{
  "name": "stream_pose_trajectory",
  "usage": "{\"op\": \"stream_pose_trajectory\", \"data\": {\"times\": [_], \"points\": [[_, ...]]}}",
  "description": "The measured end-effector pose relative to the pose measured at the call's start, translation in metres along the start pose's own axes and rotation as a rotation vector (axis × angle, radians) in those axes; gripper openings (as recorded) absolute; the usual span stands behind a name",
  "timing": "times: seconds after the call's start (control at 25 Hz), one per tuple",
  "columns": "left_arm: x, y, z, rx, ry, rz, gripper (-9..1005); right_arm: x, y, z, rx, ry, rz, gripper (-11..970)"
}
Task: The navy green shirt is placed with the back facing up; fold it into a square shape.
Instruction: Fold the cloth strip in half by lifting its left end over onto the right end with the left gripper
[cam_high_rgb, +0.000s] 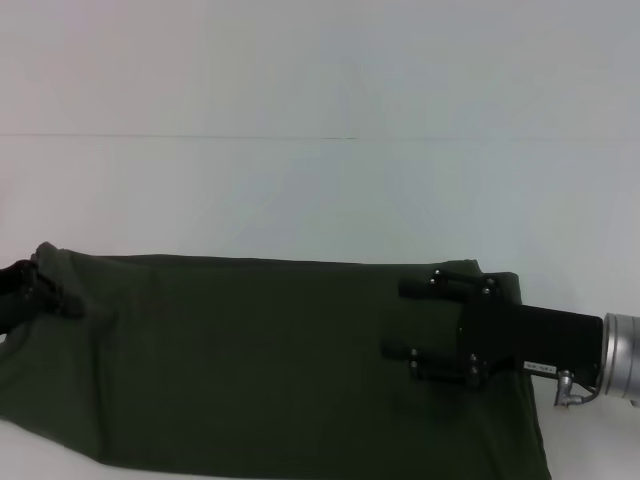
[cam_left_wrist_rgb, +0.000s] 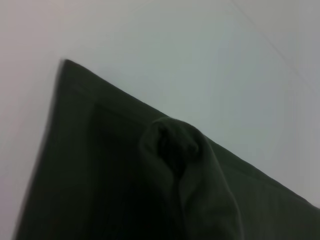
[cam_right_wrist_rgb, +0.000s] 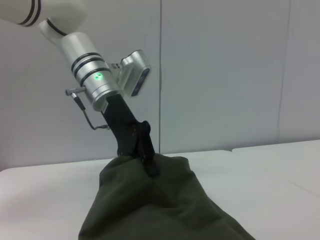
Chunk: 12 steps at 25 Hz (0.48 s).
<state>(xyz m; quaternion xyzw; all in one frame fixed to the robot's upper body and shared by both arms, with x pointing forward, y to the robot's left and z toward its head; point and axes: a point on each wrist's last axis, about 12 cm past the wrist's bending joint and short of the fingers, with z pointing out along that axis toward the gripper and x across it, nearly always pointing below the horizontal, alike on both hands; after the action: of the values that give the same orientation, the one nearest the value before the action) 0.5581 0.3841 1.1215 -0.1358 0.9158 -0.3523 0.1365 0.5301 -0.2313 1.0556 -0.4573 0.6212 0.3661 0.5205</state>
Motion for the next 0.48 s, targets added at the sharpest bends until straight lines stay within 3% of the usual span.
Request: {"op": "stream_pose_trajectory", "data": {"times": [0.16, 0.48], "points": [[-0.002, -0.001, 0.001, -0.024, 0.006, 0.009, 69, 0.001, 0.001, -0.002, 0.007, -0.006, 0.006, 748], [0.000, 0.015, 0.001, -0.113, -0.037, 0.008, 69, 0.001, 0.002, -0.002, 0.001, -0.008, 0.005, 749]]}}
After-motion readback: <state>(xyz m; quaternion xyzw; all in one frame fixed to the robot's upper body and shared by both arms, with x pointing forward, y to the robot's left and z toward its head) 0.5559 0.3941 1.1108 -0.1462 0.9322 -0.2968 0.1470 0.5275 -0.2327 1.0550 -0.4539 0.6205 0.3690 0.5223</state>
